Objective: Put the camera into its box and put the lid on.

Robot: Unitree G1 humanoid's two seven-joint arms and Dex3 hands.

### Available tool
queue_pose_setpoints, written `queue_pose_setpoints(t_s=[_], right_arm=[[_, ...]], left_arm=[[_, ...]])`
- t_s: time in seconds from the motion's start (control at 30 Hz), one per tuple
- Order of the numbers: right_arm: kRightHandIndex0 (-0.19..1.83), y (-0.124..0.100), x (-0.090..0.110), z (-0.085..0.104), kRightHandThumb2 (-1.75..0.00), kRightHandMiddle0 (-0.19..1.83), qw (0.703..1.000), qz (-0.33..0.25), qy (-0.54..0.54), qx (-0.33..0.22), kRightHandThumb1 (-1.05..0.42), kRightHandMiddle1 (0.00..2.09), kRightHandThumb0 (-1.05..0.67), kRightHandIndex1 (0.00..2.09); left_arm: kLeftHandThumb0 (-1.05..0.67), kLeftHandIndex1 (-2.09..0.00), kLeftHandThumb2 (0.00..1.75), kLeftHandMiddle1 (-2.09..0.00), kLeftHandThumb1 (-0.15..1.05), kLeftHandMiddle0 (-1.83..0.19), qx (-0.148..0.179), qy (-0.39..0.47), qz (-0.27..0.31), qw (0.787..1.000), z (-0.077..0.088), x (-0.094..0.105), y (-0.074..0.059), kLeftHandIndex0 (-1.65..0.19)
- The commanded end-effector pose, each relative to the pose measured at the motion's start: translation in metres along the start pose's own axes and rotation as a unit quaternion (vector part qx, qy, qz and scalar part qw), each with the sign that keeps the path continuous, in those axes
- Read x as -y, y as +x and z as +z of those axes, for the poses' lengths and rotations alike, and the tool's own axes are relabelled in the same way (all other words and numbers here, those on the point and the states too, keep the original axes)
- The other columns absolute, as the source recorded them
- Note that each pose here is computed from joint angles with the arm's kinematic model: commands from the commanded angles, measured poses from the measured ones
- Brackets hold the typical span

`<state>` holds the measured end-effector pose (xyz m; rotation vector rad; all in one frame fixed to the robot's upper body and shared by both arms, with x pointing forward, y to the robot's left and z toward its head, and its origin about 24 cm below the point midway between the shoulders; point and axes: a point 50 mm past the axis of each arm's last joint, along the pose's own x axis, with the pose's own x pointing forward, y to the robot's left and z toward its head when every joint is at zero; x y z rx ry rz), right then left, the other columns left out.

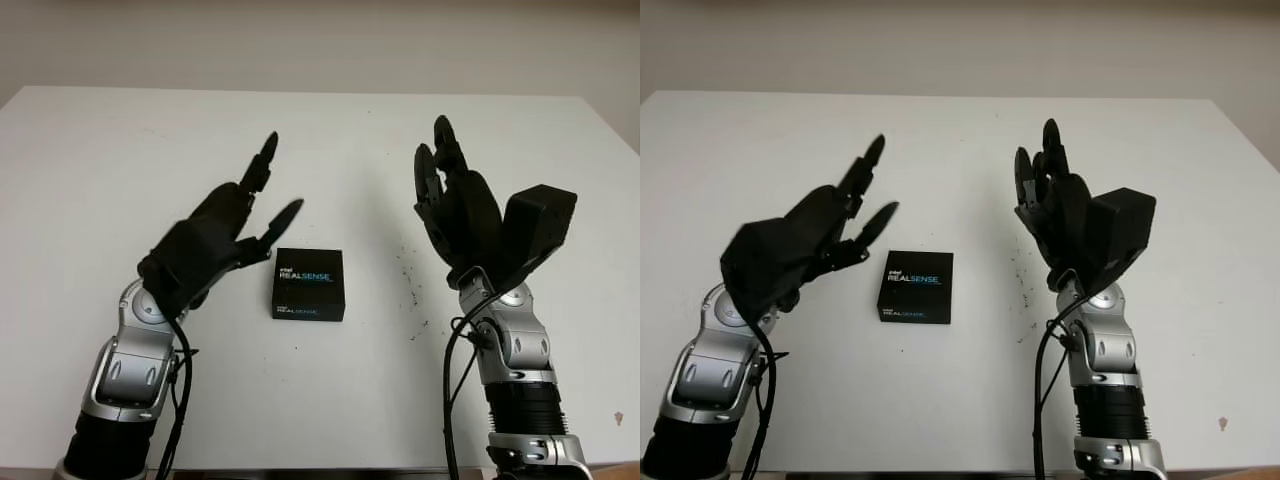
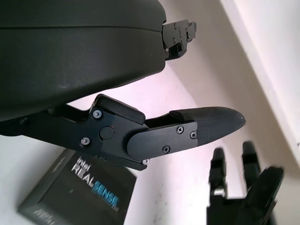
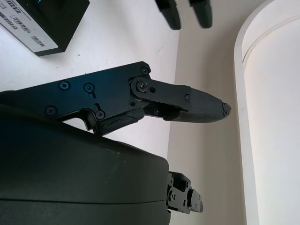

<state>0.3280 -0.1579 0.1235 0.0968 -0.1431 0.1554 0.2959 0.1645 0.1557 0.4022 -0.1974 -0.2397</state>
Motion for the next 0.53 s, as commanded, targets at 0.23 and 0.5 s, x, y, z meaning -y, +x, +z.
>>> queue_pose_setpoints(t_s=[0.23, 0.5], right_arm=[[-0.19, 0.002, -0.007, 0.004, -0.61, -0.18, 1.000, 0.007, -0.009, 0.018, -1.05, 0.04, -0.63, 0.01], [-0.19, -0.001, -0.009, -0.008, -0.63, -0.19, 1.000, 0.010, -0.020, -0.008, -1.05, 0.00, -0.67, 0.00]], left_arm=[[-0.84, 0.00, 0.67, 0.00, 1.05, 0.19, 0.009, -0.129, 0.100, 0.986, -0.010, -0.029, 0.011, 0.19], [-0.79, 0.00, 0.64, 0.00, 1.05, 0.19, 0.062, -0.283, 0.131, 0.948, -0.027, -0.031, 0.011, 0.19]])
